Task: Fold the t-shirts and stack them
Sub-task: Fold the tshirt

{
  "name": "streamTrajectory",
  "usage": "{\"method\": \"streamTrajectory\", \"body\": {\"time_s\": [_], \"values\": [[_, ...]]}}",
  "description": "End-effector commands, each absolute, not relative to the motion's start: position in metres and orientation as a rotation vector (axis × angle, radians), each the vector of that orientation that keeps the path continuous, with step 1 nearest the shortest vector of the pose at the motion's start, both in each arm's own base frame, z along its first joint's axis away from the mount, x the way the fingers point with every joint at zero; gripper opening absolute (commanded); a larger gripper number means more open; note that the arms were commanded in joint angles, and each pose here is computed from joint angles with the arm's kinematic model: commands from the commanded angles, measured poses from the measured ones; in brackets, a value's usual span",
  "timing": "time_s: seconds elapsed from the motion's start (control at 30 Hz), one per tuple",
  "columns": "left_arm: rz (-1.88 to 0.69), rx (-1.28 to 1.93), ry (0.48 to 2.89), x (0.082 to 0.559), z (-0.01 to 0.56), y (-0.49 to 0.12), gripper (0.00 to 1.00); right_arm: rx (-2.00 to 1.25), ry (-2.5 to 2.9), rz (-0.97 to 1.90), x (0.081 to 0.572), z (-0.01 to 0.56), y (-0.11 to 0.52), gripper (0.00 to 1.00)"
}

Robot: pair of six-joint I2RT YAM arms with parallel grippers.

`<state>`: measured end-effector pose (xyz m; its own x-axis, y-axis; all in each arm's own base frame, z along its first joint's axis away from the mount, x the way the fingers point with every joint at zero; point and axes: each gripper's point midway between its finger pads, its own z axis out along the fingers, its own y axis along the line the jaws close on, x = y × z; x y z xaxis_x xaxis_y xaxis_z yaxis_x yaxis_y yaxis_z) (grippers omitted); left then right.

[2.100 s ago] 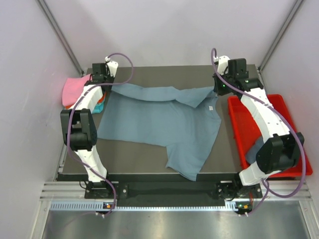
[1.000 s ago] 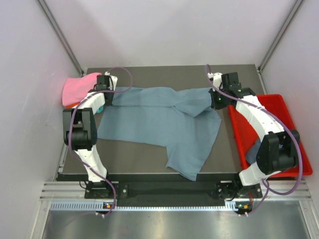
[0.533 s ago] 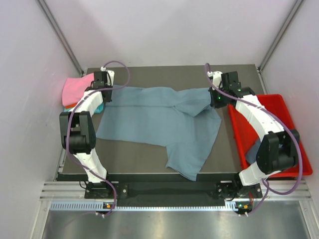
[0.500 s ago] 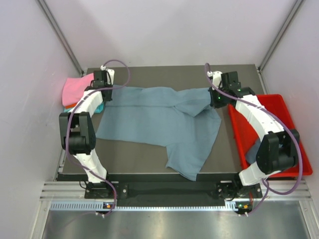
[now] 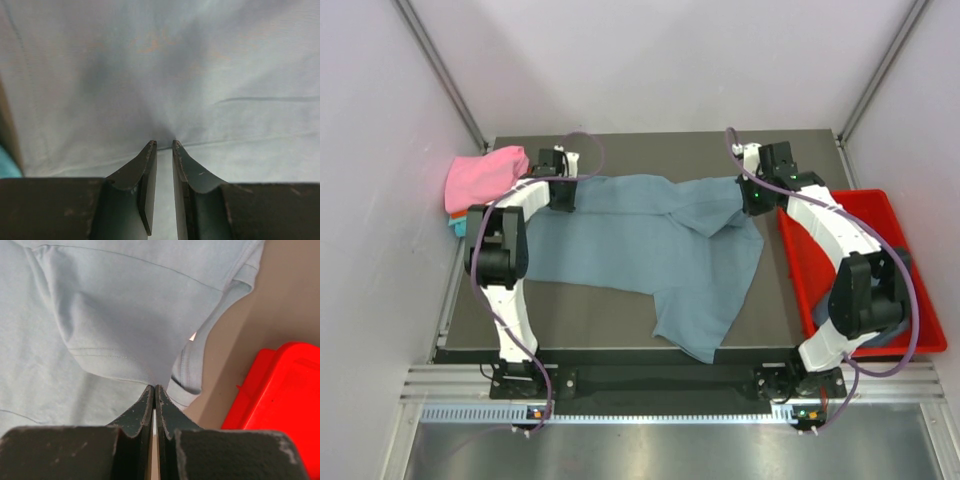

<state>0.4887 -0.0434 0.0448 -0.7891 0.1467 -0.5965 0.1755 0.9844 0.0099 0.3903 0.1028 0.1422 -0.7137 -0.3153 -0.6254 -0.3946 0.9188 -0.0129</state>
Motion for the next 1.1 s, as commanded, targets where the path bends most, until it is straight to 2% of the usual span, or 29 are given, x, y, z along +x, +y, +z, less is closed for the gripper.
{"method": "streamTrajectory", "body": {"time_s": [0.0,0.43,0.9,1.07], "values": [[-0.089,0.175,2.455,0.508,0.055,-0.045,0.24,-0.504,2.34,0.093,0.41,0.159,0.104,0.0],[-0.042,0.181,2.506,0.516,0.034,-0.039,0.23,-0.487,2.374,0.105,0.399,0.157,0.098,0.0],[-0.011,0.179,2.509,0.512,0.039,-0.034,0.22,-0.627,2.17,0.499,0.393,0.241,0.198,0.0],[-0.01,0.181,2.5,0.514,0.042,-0.034,0.22,-0.578,2.281,0.437,0.384,0.199,0.174,0.0]]}}
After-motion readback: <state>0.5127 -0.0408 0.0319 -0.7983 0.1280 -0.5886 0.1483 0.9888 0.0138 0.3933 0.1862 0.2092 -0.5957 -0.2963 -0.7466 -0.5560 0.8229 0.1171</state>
